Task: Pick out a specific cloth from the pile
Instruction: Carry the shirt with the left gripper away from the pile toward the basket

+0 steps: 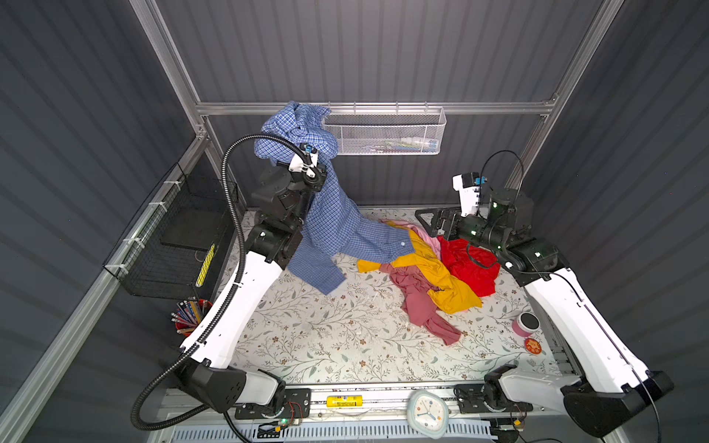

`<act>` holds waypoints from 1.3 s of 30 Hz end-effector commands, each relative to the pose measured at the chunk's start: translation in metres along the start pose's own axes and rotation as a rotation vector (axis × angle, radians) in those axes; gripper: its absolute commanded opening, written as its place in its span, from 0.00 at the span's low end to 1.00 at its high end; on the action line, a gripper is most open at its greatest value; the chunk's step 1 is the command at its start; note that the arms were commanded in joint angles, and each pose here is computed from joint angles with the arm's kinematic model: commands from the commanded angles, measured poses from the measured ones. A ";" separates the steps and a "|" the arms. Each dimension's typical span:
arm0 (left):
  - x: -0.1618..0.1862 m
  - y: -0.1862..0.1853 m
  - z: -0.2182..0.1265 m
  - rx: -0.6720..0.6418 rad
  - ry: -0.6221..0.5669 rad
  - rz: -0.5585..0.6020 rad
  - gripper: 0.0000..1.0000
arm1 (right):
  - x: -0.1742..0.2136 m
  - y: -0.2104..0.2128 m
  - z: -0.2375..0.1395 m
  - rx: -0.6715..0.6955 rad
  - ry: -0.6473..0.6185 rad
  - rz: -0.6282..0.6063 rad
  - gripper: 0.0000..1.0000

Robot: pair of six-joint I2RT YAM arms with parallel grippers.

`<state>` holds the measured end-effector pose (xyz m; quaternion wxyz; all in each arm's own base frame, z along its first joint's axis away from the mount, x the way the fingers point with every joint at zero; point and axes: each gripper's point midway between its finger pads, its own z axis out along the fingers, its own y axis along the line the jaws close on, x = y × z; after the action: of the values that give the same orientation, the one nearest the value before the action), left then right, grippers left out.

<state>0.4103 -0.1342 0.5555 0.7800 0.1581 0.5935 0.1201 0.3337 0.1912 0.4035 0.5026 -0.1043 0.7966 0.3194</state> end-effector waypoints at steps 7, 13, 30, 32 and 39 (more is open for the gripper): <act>-0.002 0.057 0.007 -0.134 0.075 0.138 0.00 | 0.032 -0.023 -0.006 0.082 0.058 -0.014 0.99; 0.040 0.118 0.021 -0.304 0.172 0.134 0.00 | 0.042 -0.028 -0.007 0.098 0.086 -0.018 0.99; 0.091 0.098 0.027 -0.179 0.205 0.060 0.00 | 0.066 -0.047 -0.007 0.164 0.125 -0.013 0.99; 0.110 0.085 0.021 -0.147 0.236 0.028 0.00 | 0.068 -0.047 -0.007 0.165 0.128 -0.011 0.99; 0.173 0.045 -0.001 -0.061 0.358 -0.142 0.00 | 0.071 -0.048 -0.005 0.163 0.133 -0.003 0.99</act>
<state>0.4686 -0.0176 0.4089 0.6465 0.0970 0.7381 0.1669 0.3200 0.1648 0.3248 0.4510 -0.0863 0.8523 0.2505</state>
